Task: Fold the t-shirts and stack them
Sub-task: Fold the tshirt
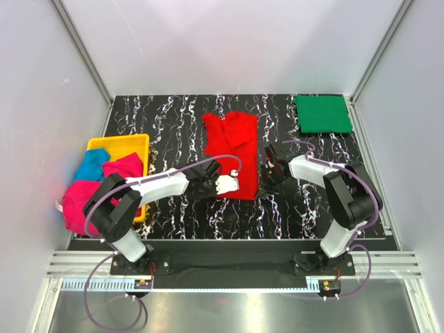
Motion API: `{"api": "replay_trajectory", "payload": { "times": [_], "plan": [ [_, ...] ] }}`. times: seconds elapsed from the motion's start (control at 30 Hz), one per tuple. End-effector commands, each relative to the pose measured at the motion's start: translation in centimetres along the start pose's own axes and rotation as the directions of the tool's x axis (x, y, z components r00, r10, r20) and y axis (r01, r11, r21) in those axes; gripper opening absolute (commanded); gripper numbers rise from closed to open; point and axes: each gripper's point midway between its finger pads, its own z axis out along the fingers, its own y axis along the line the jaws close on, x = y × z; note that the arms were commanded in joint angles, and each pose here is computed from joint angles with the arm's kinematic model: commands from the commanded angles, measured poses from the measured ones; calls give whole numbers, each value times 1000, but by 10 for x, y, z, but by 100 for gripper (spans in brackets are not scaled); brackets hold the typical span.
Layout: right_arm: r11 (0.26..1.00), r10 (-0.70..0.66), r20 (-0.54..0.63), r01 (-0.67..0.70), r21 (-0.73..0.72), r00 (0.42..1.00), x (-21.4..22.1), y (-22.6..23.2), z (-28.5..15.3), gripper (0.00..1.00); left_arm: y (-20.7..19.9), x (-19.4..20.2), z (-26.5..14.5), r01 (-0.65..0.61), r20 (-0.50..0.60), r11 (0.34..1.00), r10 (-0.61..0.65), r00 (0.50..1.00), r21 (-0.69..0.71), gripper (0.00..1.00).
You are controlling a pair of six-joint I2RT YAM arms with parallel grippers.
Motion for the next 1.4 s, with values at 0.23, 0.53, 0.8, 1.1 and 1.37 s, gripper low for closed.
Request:
{"api": "replay_trajectory", "payload": {
  "times": [0.23,0.53,0.8,1.1,1.37],
  "plan": [
    [992,-115,-175,123,35,978,107,19,-92,0,-65,1,-98,82,24,963,-91,996,256,0],
    [991,-128,-120,123,-47,985,126,58,-161,0,-85,-3,-169,58,86,948,-89,992,312,0],
    [996,-84,5,84,19,996,43,38,-157,0,37,-49,-162,243,180,964,-260,949,111,0],
    [1000,3,94,-4,9,996,-36,13,-131,0,122,-85,-122,269,161,960,-278,947,78,0],
    [999,47,110,-48,8,993,-80,3,-100,0,157,-69,-69,326,67,943,-329,942,61,1]
  ]
}}
